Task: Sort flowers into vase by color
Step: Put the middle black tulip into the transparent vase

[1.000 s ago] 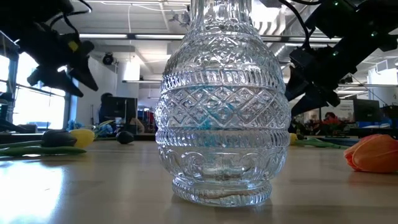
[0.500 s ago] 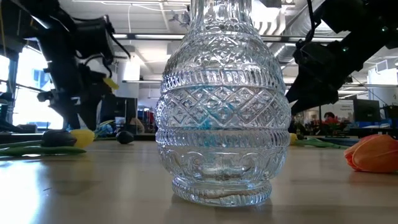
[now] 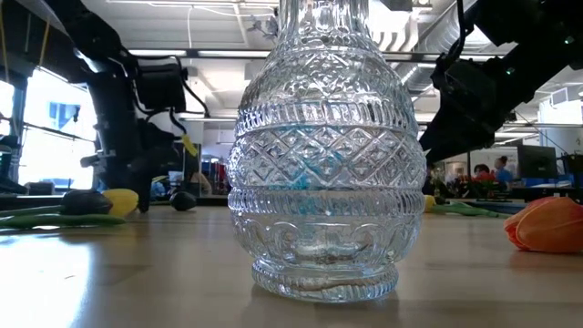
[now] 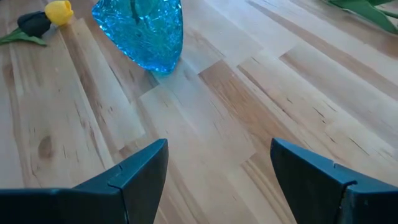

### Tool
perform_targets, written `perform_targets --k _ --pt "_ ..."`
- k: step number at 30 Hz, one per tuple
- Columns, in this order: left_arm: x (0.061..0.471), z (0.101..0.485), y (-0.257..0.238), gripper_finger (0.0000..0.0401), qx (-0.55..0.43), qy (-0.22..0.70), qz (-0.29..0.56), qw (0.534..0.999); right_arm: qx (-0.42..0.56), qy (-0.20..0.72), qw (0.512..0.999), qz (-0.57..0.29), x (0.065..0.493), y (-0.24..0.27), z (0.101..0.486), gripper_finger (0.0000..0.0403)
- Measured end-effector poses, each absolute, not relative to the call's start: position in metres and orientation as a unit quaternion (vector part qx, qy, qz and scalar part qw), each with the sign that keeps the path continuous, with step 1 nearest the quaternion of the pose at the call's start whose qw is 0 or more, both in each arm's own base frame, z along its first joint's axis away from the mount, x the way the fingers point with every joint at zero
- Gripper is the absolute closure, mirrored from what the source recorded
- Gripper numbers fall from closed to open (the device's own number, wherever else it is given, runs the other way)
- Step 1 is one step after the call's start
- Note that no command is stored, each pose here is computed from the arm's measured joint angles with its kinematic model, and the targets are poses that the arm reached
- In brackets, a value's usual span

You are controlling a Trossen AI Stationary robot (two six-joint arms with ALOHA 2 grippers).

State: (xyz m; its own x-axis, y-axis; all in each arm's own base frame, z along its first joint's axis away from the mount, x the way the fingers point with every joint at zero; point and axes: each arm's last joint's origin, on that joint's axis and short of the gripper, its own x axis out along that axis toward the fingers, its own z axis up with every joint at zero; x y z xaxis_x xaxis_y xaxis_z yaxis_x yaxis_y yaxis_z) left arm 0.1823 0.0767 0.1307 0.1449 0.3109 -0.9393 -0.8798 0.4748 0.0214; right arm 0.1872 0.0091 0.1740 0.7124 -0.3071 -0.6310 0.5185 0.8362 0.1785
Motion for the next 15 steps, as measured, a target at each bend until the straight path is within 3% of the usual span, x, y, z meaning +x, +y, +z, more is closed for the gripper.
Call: perform_targets --k 7,15 --pt "0.184 0.132 0.08 0.0385 -0.294 0.502 0.409 0.703 0.169 0.299 0.908 -0.238 0.187 0.008 0.174 0.0124" --pt "0.21 0.167 0.077 0.0398 -0.276 0.466 0.368 0.756 0.164 0.301 0.909 -0.237 0.187 0.008 0.174 0.0124"
